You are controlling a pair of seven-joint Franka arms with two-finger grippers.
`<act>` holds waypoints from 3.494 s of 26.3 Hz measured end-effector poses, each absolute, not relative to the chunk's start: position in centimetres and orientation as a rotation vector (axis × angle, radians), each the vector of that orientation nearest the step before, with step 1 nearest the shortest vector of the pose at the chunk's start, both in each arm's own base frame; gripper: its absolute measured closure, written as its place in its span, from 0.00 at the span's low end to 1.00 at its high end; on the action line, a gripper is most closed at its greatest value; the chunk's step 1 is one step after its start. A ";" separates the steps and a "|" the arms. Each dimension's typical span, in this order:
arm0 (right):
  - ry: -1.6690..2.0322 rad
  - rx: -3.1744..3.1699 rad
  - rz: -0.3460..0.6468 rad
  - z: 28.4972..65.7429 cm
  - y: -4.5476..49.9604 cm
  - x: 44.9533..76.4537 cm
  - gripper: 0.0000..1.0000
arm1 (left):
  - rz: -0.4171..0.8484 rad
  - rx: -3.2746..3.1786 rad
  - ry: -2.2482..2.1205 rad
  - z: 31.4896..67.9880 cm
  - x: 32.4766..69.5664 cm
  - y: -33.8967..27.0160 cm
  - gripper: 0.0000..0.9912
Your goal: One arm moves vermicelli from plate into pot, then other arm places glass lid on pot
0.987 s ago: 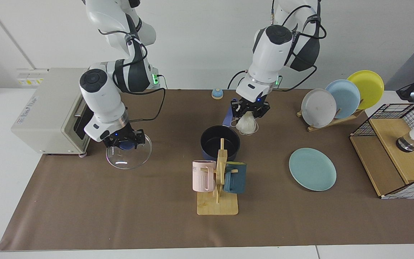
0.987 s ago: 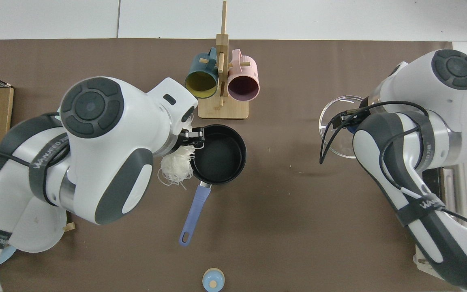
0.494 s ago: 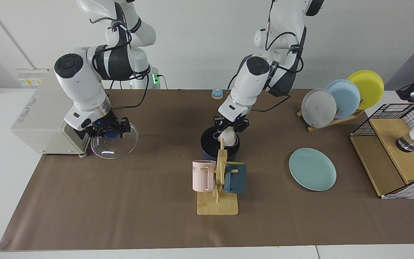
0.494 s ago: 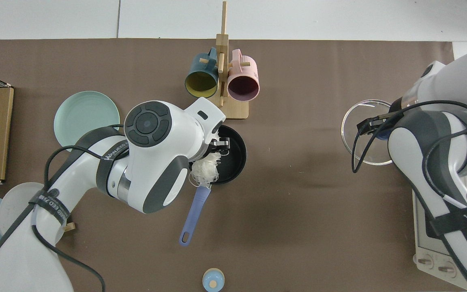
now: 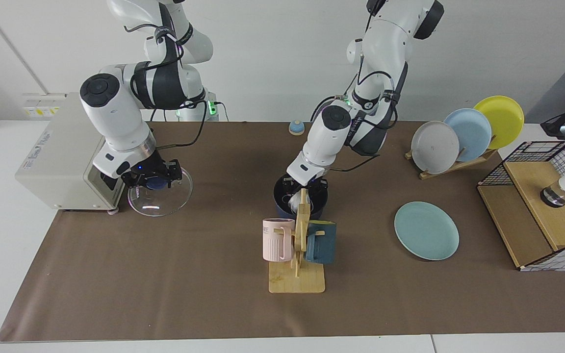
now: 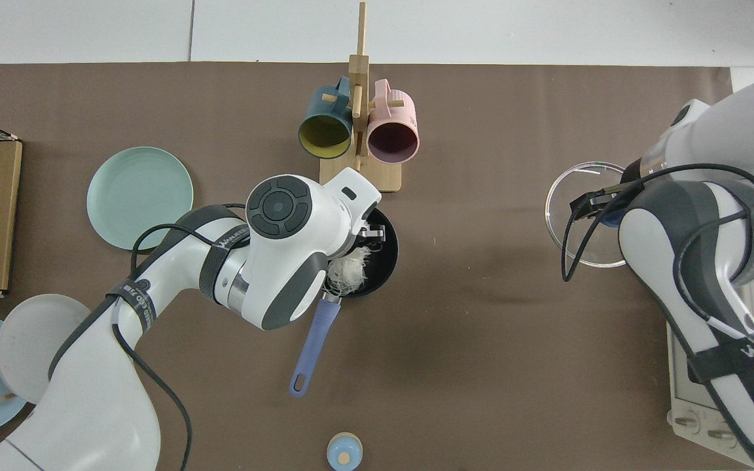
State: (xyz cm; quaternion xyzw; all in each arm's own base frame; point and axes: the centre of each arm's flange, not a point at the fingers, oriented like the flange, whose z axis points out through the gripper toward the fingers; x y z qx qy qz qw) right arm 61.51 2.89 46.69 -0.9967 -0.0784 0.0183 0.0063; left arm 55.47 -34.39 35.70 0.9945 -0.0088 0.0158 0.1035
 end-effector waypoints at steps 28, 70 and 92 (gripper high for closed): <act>-0.176 -3.123 0.068 45.7 8.8 60.7 0.50 | -0.044 3.001 -0.047 37.3 56.4 -33.8 0.00; 0.488 -3.052 -0.036 42.7 41.2 56.4 0.50 | 0.020 3.111 -0.161 58.5 58.8 -2.5 0.00; 0.498 -3.060 -0.033 39.7 42.5 58.4 0.50 | 0.021 3.108 -0.184 58.5 58.8 -3.3 0.00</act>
